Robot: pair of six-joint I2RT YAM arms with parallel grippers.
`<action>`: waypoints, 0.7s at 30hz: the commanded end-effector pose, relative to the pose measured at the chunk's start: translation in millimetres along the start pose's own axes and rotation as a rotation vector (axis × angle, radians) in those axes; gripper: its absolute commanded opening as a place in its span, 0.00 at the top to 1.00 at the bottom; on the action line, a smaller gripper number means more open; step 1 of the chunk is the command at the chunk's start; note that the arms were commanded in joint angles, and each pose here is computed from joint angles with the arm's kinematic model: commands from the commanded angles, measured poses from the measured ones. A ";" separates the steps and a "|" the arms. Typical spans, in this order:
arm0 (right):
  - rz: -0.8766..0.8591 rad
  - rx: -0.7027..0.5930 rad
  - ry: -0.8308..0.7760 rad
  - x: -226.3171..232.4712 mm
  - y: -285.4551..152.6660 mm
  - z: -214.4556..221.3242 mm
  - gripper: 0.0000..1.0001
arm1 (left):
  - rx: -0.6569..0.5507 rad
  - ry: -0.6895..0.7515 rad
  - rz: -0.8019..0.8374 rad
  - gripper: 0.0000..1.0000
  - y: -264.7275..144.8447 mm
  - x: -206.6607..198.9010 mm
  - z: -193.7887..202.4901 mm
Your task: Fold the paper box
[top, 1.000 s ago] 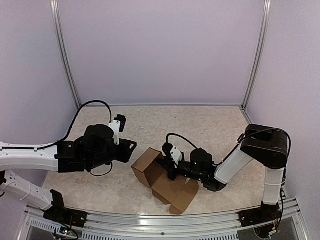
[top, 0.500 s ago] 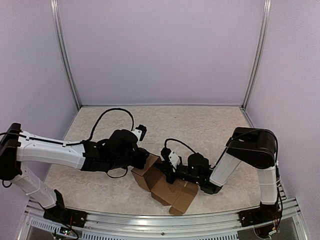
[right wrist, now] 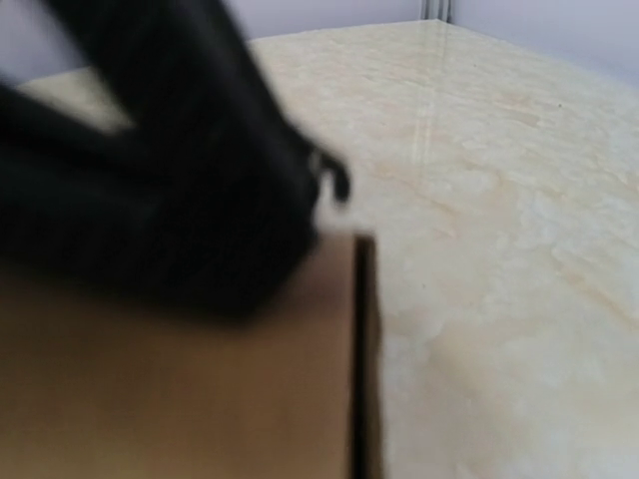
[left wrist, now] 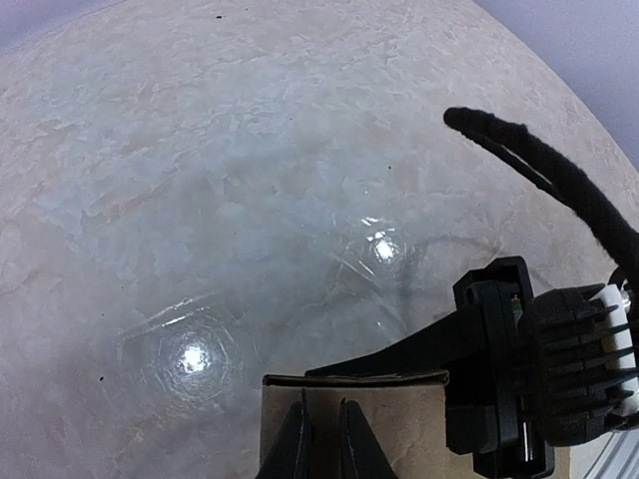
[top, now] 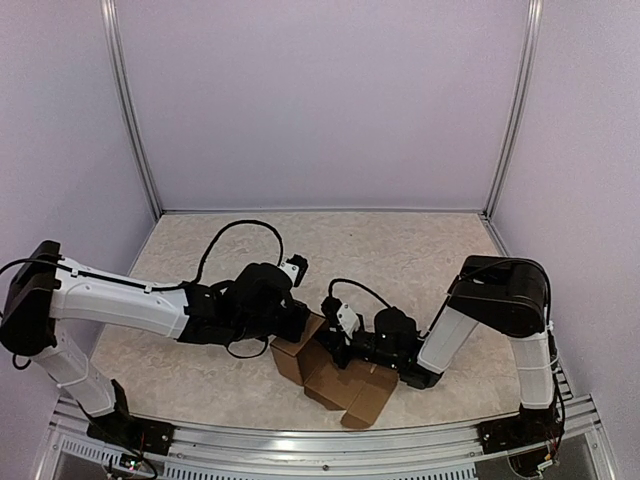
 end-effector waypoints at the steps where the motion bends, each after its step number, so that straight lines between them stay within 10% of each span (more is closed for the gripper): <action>1: 0.014 0.005 -0.004 -4.1 7.0 -0.8 0.78 | 0.026 0.018 0.016 0.91 5.2 -11.5 5.1; 21: 0.056 0.032 -0.039 -2.5 12.1 0.6 1.00 | 0.038 0.031 -0.015 0.91 6.9 -13.7 9.4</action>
Point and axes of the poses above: each gripper's point midway between its finger pads, its own y axis out along the fingers, its own x axis along the line the jaws close on, z = x × y, the point moved 7 cm from there along -y, back along the fingers, and after that the axes turned 2 degrees about -y, right-handed, at the moved point
